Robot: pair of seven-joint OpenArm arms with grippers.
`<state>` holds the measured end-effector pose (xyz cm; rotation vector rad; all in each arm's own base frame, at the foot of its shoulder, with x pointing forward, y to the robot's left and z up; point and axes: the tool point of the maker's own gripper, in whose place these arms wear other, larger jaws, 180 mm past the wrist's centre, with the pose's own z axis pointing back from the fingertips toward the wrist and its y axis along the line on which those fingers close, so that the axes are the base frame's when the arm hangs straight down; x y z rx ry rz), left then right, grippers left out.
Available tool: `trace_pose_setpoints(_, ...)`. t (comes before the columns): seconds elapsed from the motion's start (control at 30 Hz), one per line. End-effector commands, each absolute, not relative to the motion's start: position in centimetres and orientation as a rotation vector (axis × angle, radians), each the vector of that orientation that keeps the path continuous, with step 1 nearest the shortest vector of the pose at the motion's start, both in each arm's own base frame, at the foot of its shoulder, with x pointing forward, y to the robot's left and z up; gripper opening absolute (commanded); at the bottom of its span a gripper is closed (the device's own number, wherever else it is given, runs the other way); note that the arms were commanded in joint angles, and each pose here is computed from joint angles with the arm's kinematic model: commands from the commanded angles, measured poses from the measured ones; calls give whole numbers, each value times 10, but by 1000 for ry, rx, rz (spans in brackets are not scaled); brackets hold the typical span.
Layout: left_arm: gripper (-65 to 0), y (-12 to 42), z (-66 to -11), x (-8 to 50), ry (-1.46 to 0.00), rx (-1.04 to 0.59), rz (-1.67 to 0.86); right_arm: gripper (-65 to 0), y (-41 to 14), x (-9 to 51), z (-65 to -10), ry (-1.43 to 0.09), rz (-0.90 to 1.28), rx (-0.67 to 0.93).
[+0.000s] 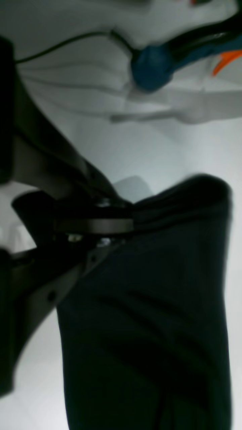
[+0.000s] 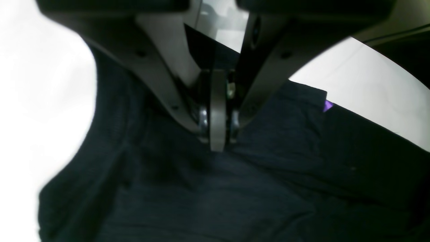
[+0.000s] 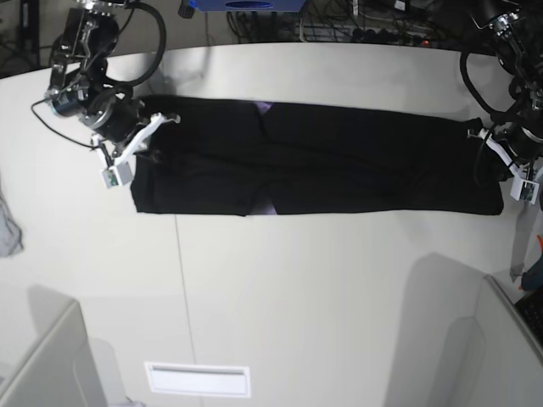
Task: Fold the T-shirt properly
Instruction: 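Grasp the strip end with the left gripper and fold it toward the right gripper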
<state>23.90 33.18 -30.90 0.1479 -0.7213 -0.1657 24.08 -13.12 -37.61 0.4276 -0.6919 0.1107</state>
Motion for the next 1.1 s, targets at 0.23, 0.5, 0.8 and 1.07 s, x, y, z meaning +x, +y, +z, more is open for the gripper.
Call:
trace_pose_setpoints(0.23,-650,228,-330,255,-724,-51,-287,-650,-132,250,-362,-749,121,435)
trace_pose_setpoints(0.5,-650,126,-341,281,-726,-284,-261,-650,-133,251,-362,-751,120,431)
trace_pose_setpoints(0.8,-650,60,-355,290,-650,-412,-279,-650,-135,251,-362,-749,122,427)
trace_pose_setpoints(1.07,-650,47,-363,285,-618,-445,-274,-650,-136,250,-363,-746,121,425)
